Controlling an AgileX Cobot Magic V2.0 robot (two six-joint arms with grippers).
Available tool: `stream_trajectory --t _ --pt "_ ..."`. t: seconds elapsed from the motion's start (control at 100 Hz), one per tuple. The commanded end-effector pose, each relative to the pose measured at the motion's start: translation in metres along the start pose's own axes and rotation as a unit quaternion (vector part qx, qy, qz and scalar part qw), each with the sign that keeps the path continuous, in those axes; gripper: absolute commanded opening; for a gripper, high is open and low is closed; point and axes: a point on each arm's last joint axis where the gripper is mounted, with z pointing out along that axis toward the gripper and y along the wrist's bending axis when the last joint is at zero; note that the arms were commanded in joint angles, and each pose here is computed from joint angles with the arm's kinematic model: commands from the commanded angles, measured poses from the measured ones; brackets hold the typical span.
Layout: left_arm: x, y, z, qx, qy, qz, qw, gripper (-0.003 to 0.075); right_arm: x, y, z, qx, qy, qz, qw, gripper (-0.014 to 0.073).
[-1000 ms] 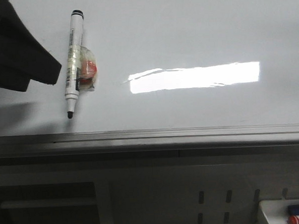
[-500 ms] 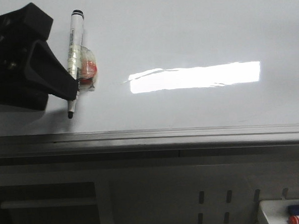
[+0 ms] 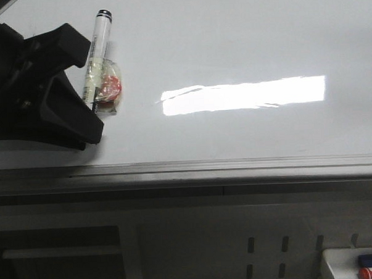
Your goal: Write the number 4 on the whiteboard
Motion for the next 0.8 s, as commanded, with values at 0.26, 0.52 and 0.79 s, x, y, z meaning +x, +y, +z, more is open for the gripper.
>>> stream_trajectory --t 0.26,0.52,0.79 --pt "-0.010 -0.031 -0.043 0.054 -0.049 0.187 0.980 -0.0020 -0.066 0.034 -0.019 -0.081 -0.028 -0.153 0.985 0.0344" --pt "0.015 -0.067 -0.086 0.139 -0.043 0.498 0.855 -0.0020 -0.073 0.079 0.010 -0.302 0.069 -0.311 0.898 0.0344" --pt "0.020 -0.066 -0.098 0.126 -0.043 0.541 0.831 -0.0020 -0.062 0.118 0.045 -0.380 0.098 -0.367 0.843 0.0382"
